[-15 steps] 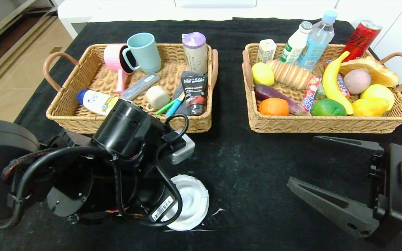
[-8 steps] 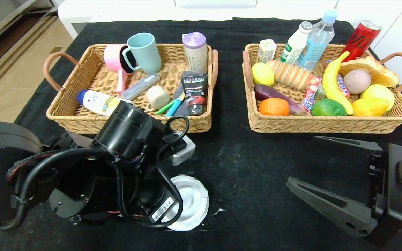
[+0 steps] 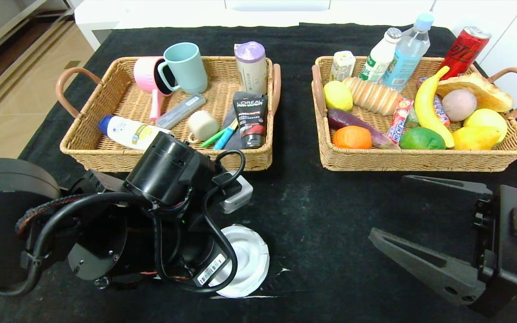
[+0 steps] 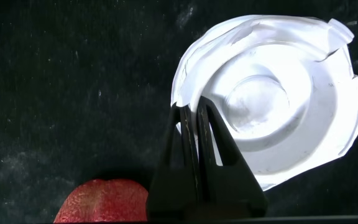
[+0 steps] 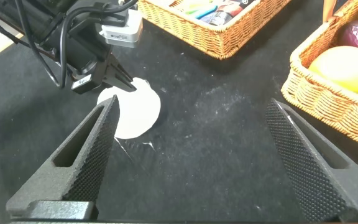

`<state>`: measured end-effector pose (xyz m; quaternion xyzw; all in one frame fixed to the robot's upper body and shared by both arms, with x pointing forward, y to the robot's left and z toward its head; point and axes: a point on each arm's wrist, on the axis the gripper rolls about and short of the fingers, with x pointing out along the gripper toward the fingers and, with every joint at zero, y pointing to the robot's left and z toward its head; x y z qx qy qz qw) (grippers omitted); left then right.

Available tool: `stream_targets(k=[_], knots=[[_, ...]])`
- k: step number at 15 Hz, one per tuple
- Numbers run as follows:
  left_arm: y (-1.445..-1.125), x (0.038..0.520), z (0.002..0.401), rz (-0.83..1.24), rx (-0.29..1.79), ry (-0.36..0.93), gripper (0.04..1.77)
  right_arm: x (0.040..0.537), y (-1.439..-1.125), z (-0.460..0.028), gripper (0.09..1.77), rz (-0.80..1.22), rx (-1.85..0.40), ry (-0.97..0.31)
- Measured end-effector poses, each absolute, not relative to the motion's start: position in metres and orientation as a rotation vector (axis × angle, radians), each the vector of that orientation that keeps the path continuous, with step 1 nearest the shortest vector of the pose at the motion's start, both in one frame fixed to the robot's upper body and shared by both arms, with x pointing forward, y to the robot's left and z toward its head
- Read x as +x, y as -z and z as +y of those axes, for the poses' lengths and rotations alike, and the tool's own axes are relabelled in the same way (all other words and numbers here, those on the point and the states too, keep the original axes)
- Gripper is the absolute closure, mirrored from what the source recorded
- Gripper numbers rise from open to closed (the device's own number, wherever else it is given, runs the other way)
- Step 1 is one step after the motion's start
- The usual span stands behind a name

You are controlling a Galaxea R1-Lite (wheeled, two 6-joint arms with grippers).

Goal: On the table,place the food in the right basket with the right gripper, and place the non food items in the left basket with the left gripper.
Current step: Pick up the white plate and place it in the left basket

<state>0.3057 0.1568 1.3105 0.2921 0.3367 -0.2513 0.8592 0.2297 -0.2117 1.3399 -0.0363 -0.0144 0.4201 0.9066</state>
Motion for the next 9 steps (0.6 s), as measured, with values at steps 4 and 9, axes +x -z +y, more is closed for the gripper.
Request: stream_targets(k=[4, 9], knots=[[-1.316, 0.304, 0.159, 0.691, 0.61, 0.518, 1.68, 0.229, -1.34, -0.212, 0.15, -0.031, -0.075, -0.868], [-1.336, 0.294, 0.167, 0.629, 0.581, 0.509, 1.68, 0.229, -1.34, -0.212, 0.15, -0.032, -0.074, -0.869]])
